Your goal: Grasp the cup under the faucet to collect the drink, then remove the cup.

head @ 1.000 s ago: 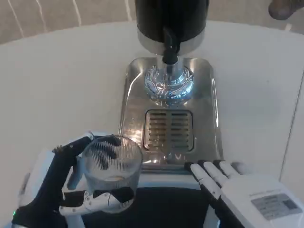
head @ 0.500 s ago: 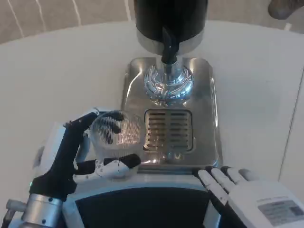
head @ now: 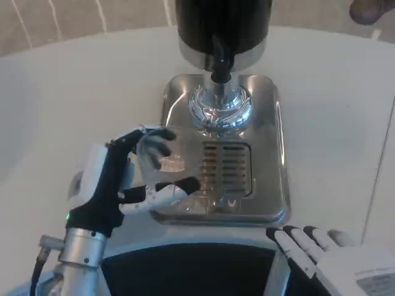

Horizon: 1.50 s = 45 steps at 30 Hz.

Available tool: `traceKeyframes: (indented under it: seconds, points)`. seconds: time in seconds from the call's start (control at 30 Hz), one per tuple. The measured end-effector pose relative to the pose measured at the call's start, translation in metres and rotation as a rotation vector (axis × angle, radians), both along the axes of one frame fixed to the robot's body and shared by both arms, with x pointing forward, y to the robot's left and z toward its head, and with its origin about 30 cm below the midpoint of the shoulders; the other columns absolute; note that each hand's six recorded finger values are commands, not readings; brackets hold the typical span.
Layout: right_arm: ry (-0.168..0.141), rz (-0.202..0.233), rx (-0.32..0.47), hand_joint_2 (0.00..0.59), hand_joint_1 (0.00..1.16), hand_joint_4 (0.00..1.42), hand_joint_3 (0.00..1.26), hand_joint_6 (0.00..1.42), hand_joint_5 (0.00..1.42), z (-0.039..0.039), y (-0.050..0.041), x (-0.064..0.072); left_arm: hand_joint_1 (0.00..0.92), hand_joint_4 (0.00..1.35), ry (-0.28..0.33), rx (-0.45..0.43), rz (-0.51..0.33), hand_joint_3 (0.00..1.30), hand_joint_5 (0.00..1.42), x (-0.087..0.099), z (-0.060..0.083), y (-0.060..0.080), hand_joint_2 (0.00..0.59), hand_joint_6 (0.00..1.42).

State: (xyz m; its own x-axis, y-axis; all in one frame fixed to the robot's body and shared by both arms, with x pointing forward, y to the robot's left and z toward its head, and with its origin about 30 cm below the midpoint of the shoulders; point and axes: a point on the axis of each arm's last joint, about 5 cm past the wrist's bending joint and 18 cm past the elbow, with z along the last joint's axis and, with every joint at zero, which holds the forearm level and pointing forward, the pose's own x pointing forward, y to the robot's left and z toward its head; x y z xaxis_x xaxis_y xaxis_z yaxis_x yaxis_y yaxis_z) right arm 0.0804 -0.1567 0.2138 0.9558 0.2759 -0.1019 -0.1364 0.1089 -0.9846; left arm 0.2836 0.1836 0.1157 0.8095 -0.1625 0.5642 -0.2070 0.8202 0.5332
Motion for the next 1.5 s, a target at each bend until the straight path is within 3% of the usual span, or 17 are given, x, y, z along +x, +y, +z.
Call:
traceKeyframes:
  seconds: [0.37, 0.73, 1.0, 1.07, 1.27, 1.33, 1.5]
  points:
    - [0.009, -0.010, -0.023, 0.542, 0.22, 0.00, 0.00, 0.00, 0.00, 0.0000, -0.0095, -0.006, 0.676, 1.10, -0.018, 0.001, -0.020, 0.91, 1.31, 0.017, 0.006, -0.025, 0.000, 1.42]
    - [0.015, -0.013, -0.030, 0.546, 0.21, 0.00, 0.00, 0.00, 0.00, 0.0001, -0.0127, -0.008, 0.676, 1.10, 0.025, 0.027, -0.050, 0.91, 1.31, 0.031, 0.013, -0.055, 0.000, 1.42]
    - [0.016, -0.025, -0.034, 0.548, 0.20, 0.00, 0.00, 0.00, 0.00, 0.0001, -0.0153, -0.010, 0.672, 1.09, 0.026, 0.021, -0.030, 0.91, 1.29, 0.034, 0.015, -0.065, 0.000, 1.42]
    - [0.016, -0.028, -0.035, 0.549, 0.20, 0.00, 0.00, 0.00, 0.00, 0.0001, -0.0156, -0.010, 0.665, 1.04, 0.022, 0.020, -0.019, 0.90, 1.25, 0.034, 0.015, -0.065, 0.000, 1.42]
    - [0.019, -0.028, -0.035, 0.549, 0.19, 0.00, 0.00, 0.00, 0.00, 0.0002, -0.0160, -0.010, 0.598, 0.71, 0.009, 0.053, -0.016, 0.70, 0.97, 0.037, 0.017, -0.067, 0.000, 1.31]
    - [0.019, -0.026, -0.035, 0.547, 0.19, 0.00, 0.00, 0.00, 0.00, 0.0002, -0.0160, -0.010, 0.520, 0.59, 0.000, 0.067, -0.015, 0.62, 0.89, 0.036, 0.017, -0.067, 0.009, 1.28]
    - [0.012, -0.015, -0.028, 0.542, 0.18, 0.00, 0.00, 0.00, 0.00, 0.0005, -0.0160, -0.011, 0.346, 0.43, -0.023, 0.111, -0.013, 0.52, 0.76, 0.038, 0.018, -0.067, 0.060, 1.15]
